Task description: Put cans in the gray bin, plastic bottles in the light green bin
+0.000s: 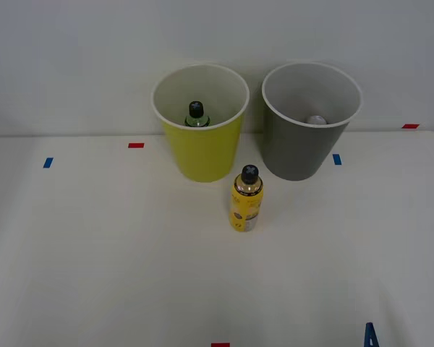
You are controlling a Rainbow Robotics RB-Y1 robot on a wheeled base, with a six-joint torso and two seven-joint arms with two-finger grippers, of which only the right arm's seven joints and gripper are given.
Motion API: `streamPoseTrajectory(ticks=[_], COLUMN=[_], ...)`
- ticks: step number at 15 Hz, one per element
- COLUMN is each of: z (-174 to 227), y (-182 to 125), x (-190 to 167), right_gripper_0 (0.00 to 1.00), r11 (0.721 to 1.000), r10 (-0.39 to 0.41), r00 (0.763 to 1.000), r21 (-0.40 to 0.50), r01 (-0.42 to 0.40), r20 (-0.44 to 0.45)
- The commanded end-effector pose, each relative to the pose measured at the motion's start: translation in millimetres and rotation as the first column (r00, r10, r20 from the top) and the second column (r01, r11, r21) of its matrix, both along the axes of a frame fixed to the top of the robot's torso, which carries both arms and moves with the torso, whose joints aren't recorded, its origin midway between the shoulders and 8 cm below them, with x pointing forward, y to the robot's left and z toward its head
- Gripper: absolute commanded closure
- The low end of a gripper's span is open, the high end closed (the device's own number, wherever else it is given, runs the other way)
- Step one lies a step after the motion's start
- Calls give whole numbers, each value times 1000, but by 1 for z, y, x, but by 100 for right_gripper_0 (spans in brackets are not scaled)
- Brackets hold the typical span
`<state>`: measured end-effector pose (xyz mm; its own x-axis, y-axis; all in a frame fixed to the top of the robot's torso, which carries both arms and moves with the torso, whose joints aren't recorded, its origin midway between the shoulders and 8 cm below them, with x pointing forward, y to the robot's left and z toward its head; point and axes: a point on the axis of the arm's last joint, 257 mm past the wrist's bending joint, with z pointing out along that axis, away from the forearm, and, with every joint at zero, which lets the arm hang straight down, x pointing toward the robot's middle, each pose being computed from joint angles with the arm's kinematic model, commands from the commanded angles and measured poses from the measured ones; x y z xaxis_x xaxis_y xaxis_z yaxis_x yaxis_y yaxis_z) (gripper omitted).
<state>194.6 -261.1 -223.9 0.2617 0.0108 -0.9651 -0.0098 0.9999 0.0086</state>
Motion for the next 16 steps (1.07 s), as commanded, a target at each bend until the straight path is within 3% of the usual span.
streamPoseTrajectory(ticks=[1, 4, 8, 16], z=[-1, -4, -12, -16], y=[6, 22, 55, 103], x=[1, 3, 20, 93], right_gripper_0=[0, 0, 0, 0], r11=[999, 991, 984, 964], r10=[41, 104, 166, 248], r00=[999, 994, 986, 968], r21=[-31, -84, -54, -81], r01=[-41, -105, -167, -251], r20=[-4, -16, -31, -48])
